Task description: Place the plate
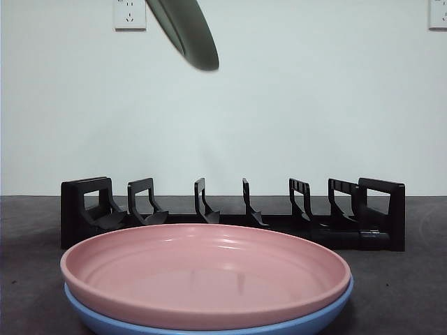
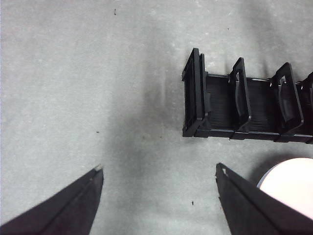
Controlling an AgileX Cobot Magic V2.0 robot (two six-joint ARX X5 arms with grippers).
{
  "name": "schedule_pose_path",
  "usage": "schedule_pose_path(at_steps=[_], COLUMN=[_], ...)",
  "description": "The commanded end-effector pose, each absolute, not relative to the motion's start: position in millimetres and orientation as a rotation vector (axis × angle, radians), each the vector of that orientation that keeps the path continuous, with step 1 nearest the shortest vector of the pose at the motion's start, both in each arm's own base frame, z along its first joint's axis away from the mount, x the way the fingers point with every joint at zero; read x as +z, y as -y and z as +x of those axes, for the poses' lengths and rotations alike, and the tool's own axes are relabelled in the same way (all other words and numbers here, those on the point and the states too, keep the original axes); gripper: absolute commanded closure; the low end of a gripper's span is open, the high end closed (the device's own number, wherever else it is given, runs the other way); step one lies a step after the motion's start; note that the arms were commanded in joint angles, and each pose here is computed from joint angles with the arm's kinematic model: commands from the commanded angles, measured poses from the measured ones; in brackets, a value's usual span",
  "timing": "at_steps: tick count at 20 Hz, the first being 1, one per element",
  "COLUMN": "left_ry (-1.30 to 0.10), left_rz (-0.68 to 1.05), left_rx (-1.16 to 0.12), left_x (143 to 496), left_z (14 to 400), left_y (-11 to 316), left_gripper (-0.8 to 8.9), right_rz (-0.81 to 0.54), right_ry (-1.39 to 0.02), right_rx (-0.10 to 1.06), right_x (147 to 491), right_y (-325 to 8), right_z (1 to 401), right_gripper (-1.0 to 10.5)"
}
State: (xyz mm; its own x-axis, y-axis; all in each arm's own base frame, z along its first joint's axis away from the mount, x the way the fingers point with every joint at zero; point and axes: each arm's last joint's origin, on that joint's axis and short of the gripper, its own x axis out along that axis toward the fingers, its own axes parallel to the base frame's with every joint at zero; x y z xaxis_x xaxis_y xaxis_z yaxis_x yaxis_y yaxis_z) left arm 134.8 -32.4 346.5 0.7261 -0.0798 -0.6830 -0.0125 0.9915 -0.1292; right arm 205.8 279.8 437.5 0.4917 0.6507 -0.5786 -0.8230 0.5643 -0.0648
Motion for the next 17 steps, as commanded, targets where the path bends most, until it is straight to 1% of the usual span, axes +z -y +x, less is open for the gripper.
schedule_pose_path(at_steps=[1,4,7,10,12,15,17], left_ry=[-0.728,-0.727,-0.727,-0.724,-0.724,-0.723,-0.722], left_rz=[-0.134,-0.134,-0.134,-0.134,-0.135,-0.135,-0.134], left_rx=[-0.038,-0.037,-0.038,-0.038,-0.038,-0.038,-0.039], left_x=[353,353,353,354,354,354,354], left_z=[136,136,136,136,136,136,136], left_y=[33,33,33,33,33,33,33], left_gripper=[4.47,4.47,4.47,4.47,4.47,4.47,4.47], right_rz=[-0.408,-0.446,-0.522,-0.612,-0.683,-0.829,-0.851], right_ry=[-0.477,-0.457,-0.418,-0.405,-0.437,-0.564,-0.623], right_rx=[0.922,0.913,0.883,0.883,0.929,1.004,1.077], right_x=[423,399,374,353,340,326,322], right_y=[-279,-267,-253,-239,-230,-223,-222], right_z=[190,166,134,103,83,59,46], right_gripper=[9.3,9.3,9.3,9.3,9.3,9.3,9.3])
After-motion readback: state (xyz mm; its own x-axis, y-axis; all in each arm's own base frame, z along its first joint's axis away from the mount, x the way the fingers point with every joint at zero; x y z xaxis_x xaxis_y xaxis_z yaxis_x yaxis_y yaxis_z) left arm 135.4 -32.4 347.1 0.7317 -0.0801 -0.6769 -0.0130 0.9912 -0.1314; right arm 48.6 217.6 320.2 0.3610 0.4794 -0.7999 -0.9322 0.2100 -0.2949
